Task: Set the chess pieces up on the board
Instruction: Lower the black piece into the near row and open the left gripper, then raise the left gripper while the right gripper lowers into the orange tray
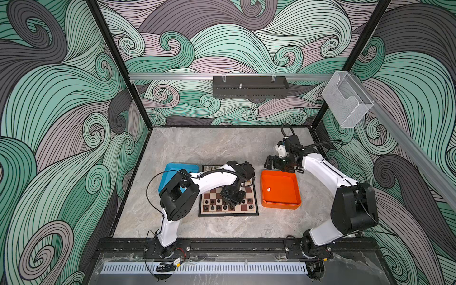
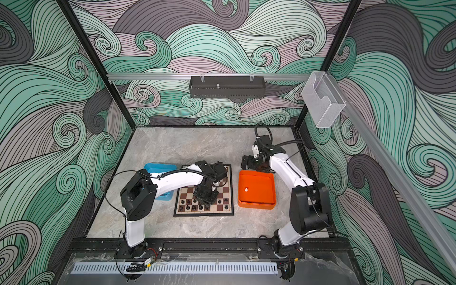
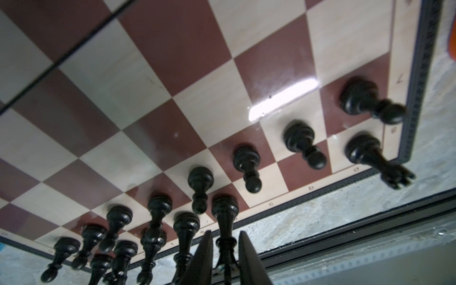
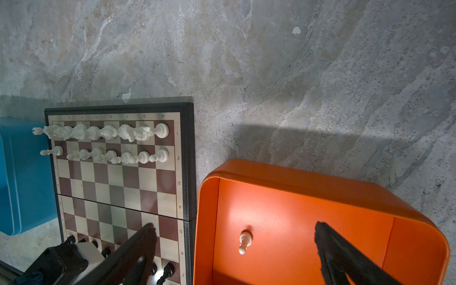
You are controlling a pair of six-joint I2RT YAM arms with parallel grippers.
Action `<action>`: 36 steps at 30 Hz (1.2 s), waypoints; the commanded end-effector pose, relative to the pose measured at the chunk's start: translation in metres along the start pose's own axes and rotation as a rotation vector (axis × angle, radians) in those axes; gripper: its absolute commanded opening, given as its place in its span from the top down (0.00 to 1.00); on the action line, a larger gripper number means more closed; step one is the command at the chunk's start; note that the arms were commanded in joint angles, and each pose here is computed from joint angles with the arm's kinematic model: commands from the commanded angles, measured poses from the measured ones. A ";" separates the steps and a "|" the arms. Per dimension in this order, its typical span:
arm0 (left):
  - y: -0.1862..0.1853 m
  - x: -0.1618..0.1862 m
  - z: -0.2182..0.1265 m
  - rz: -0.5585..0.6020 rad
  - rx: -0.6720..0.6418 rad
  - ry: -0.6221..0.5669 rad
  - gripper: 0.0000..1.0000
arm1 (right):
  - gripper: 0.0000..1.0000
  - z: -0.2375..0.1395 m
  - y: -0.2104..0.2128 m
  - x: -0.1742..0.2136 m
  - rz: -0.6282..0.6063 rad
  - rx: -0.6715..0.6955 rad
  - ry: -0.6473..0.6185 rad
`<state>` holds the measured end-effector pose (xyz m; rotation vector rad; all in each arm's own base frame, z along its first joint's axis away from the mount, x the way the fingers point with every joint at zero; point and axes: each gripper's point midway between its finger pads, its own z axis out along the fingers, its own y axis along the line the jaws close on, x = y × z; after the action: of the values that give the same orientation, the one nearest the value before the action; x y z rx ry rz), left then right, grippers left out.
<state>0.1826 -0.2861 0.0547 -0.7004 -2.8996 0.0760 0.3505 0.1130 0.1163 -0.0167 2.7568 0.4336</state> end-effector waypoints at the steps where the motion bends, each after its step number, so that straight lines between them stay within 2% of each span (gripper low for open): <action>1: 0.001 -0.002 -0.005 0.014 -0.018 -0.007 0.71 | 0.00 -0.003 -0.001 0.003 0.002 -0.007 0.006; 5: 0.001 -0.002 -0.006 0.018 -0.020 -0.015 0.66 | 0.00 -0.004 0.000 0.003 0.001 -0.009 0.004; 14: 0.004 -0.007 -0.022 0.033 -0.037 -0.070 0.66 | 0.00 -0.007 0.000 0.001 0.002 -0.009 -0.007; 27: 0.011 -0.026 -0.085 0.016 -0.069 -0.271 0.62 | 0.00 -0.014 0.004 -0.001 0.001 -0.026 -0.021; 36: 0.056 -0.040 -0.106 -0.120 -0.012 -0.312 0.52 | 0.00 -0.019 -0.001 0.000 0.029 -0.001 -0.019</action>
<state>0.2492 -0.2742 0.1326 -0.6430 -3.2001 0.1576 0.3466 0.1121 0.1241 -0.0093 2.7485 0.4495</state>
